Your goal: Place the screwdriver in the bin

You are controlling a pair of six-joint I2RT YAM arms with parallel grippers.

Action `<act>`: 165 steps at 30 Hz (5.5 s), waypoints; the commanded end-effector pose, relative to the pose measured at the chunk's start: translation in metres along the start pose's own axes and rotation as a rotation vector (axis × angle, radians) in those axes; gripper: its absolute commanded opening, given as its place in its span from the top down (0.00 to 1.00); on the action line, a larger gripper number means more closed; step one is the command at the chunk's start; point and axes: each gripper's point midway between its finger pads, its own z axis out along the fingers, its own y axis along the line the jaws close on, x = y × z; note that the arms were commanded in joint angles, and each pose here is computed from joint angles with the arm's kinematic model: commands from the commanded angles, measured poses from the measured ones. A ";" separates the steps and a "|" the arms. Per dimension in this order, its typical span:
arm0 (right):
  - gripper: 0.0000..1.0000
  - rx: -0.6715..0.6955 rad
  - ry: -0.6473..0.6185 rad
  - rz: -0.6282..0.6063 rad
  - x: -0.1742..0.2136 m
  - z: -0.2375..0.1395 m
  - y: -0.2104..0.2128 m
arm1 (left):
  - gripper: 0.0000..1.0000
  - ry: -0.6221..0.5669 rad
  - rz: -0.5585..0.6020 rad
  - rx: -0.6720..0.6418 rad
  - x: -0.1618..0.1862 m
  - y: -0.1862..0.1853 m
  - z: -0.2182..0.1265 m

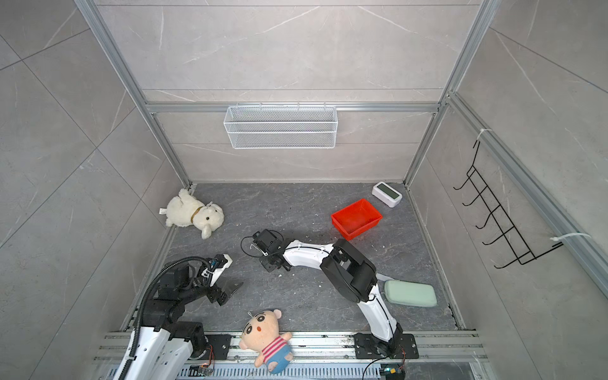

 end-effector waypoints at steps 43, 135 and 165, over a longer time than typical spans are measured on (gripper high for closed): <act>1.00 0.186 -0.282 0.330 -0.009 -0.151 -0.143 | 0.00 -0.200 0.164 0.196 -0.108 -0.013 0.089; 0.01 0.612 -0.638 0.818 0.104 -0.243 -0.343 | 0.00 -0.184 0.031 0.078 -0.138 0.004 0.154; 0.01 0.670 -0.596 0.490 0.155 -0.191 -0.319 | 0.00 -0.200 -0.430 -0.859 0.034 0.210 0.034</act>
